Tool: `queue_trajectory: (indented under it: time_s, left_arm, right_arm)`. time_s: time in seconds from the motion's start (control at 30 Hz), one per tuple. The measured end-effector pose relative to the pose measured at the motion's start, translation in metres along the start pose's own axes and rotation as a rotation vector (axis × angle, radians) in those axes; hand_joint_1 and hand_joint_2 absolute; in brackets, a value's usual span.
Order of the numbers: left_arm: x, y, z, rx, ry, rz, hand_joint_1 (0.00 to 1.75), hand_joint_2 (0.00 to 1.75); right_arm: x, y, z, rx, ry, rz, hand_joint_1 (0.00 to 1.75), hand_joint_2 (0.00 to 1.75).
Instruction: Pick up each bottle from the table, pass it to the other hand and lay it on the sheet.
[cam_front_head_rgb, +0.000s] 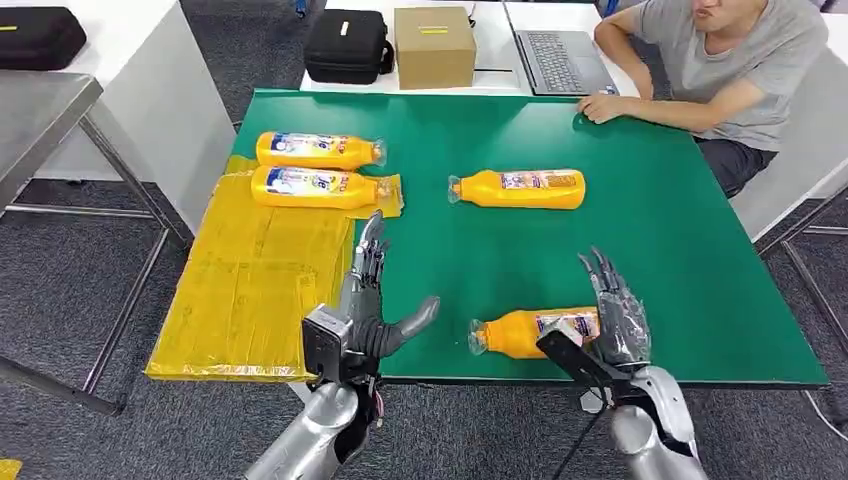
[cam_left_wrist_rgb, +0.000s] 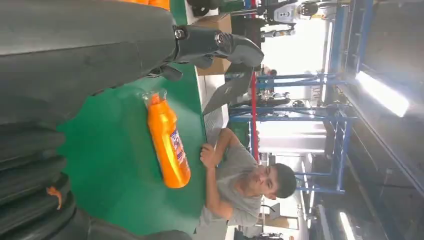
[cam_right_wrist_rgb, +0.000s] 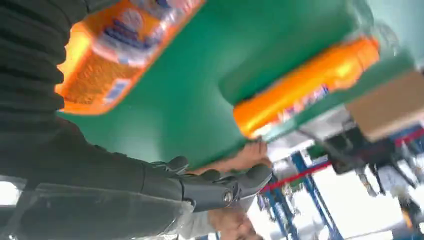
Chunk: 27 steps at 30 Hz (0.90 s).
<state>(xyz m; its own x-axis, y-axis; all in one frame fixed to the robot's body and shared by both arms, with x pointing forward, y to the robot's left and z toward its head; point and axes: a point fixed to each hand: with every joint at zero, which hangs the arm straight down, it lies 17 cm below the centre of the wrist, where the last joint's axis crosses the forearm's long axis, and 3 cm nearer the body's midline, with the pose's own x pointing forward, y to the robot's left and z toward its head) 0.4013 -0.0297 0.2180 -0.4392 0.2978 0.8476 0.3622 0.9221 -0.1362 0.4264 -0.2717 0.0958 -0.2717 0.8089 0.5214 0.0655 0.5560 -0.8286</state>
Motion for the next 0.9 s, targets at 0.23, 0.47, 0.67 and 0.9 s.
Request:
queue_trajectory:
  time_s: [0.23,0.47,0.67,0.9]
  left_arm:
    - [-0.003,-0.001,0.000,-0.004,0.010,0.010,0.00,1.75]
    - [-0.003,0.000,-0.001,-0.001,0.011,0.013,0.00,1.75]
    - [-0.003,0.001,-0.002,0.002,0.011,0.011,0.00,1.75]
    - [-0.002,-0.001,-0.003,-0.006,0.008,0.023,0.00,1.75]
  right_arm:
    - [-0.005,0.029,0.010,0.179,0.001,-0.013,0.00,1.75]
    - [-0.008,0.035,0.013,0.237,-0.013,-0.032,0.00,1.75]
    - [-0.006,0.034,0.010,0.247,-0.040,-0.029,0.00,1.75]
    - [-0.005,0.031,0.008,0.240,-0.047,-0.007,0.00,1.75]
